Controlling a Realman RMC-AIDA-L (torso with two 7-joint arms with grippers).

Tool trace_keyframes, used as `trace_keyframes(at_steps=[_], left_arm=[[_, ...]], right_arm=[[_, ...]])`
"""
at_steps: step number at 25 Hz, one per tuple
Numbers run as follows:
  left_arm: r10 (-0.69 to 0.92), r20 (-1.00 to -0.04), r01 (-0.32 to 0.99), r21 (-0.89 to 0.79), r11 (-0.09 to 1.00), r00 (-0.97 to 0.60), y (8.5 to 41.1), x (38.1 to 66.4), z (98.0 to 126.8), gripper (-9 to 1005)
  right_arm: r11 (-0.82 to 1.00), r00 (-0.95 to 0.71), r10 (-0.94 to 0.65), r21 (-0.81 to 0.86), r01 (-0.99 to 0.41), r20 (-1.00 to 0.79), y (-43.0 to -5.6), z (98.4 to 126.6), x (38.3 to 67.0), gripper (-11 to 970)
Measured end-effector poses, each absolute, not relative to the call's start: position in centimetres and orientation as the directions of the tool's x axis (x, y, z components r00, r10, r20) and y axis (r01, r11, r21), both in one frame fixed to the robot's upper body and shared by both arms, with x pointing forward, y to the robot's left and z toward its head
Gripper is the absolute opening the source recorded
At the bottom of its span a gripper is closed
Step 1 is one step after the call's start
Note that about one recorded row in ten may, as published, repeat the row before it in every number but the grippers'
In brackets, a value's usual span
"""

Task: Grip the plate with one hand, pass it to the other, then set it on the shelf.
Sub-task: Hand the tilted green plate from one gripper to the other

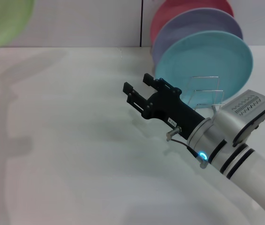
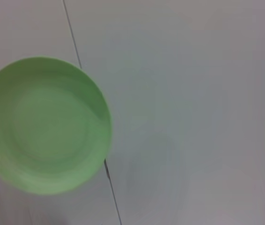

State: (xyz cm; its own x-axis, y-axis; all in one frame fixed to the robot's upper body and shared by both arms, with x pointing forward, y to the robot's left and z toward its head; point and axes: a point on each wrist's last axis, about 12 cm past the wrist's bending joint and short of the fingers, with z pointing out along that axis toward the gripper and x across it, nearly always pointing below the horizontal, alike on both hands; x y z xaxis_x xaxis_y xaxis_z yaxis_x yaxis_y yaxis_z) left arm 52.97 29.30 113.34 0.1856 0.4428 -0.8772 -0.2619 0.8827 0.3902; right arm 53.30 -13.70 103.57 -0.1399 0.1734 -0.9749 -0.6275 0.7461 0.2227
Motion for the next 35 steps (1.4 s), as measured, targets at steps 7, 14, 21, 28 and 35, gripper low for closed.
trace_keyframes(at_steps=[7, 14, 21, 28, 35], left_arm=[[0.131, -0.979, -0.114, 0.114, 0.987, 0.155, 29.1, 52.8, 109.6, 31], [-0.053, -0.994, -0.039, -0.057, 0.998, 0.095, 29.6, 51.6, 105.5, 32], [-0.179, -0.978, 0.022, -0.178, 0.984, 0.106, 30.5, 49.9, 103.8, 32], [-0.214, -0.973, 0.089, -0.206, 0.974, 0.089, 30.2, 48.8, 102.7, 32], [-0.211, -0.974, 0.140, -0.199, 0.970, 0.081, 29.2, 48.6, 102.5, 32]], right_arm=[[0.736, -0.130, 0.175, 0.217, -0.641, -0.976, -13.4, 103.7, 53.2, 643], [0.722, -0.130, 0.184, 0.224, -0.655, -0.974, -13.0, 103.7, 52.6, 641], [0.720, -0.132, 0.196, 0.234, -0.653, -0.972, -13.1, 103.6, 52.3, 629], [0.715, -0.130, 0.200, 0.235, -0.659, -0.971, -12.9, 103.8, 52.2, 618], [0.716, -0.113, 0.200, 0.223, -0.662, -0.973, -12.6, 104.1, 52.6, 607]])
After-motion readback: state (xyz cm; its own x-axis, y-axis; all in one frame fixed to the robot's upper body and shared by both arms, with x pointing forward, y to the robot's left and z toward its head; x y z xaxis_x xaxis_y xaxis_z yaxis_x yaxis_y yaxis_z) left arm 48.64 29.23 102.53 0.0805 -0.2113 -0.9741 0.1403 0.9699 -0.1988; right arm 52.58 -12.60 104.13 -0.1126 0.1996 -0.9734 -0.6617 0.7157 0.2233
